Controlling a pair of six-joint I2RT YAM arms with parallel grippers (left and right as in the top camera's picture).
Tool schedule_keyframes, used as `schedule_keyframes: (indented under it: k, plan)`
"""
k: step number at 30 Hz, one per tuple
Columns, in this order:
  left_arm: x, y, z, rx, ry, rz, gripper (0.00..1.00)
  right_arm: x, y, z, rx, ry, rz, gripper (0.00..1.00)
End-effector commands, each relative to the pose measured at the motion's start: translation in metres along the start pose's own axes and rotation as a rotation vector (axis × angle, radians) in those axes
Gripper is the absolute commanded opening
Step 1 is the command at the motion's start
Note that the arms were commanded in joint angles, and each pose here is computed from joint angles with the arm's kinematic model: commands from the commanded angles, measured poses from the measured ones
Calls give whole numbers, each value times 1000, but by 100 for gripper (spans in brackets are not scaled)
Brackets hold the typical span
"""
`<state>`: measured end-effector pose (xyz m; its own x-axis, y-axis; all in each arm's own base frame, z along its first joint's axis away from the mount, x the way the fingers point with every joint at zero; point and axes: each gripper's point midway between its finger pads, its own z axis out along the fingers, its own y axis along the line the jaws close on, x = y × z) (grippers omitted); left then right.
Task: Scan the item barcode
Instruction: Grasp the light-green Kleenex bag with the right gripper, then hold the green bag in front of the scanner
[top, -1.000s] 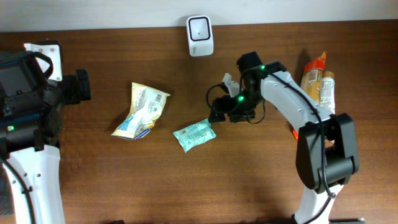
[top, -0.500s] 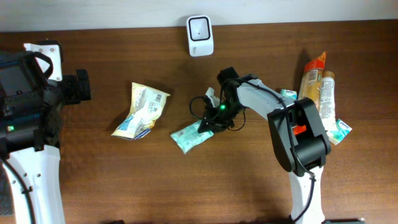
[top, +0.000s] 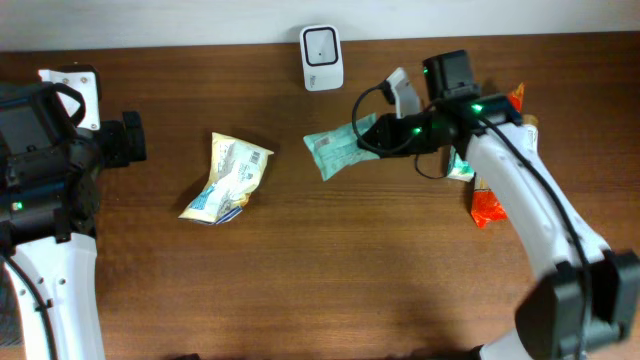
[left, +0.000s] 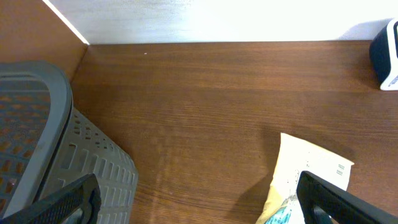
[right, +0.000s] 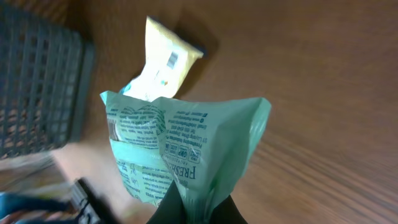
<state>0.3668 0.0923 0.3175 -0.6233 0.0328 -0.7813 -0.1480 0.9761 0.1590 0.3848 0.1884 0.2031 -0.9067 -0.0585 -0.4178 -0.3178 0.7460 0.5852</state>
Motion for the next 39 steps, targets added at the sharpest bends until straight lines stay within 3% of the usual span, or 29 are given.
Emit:
schedule_keyframes:
  k: [1, 7, 11, 14, 16, 23, 27, 32, 39]
  plan:
    - [-4, 1, -2, 5, -14, 10, 99, -14, 17, -44, 87, -134, -52, 4]
    - [-4, 1, -2, 5, -14, 10, 99, -13, 28, -55, 97, -160, -80, 4]
    - [-4, 1, -2, 5, -14, 10, 99, -44, 12, -45, 433, -305, -205, 4]
    - [-4, 1, -2, 5, -14, 10, 99, -78, 7, -30, 687, -414, -395, 4]
    - [-4, 1, -2, 5, -14, 10, 99, -116, 0, -9, 854, -468, -638, 4]
    - [-4, 1, -2, 5, -14, 10, 99, -197, 5, 47, 1163, -655, -1278, 4]
    - [-4, 1, -2, 5, -14, 10, 99, -208, -4, 74, 1213, -769, -1497, 4]
    - [-4, 1, -2, 5, -14, 10, 99, -220, -29, 70, 1169, -861, -1491, 4]
    - [-4, 1, -2, 5, -14, 10, 99, -234, -18, 78, 1067, -822, -1560, 4]
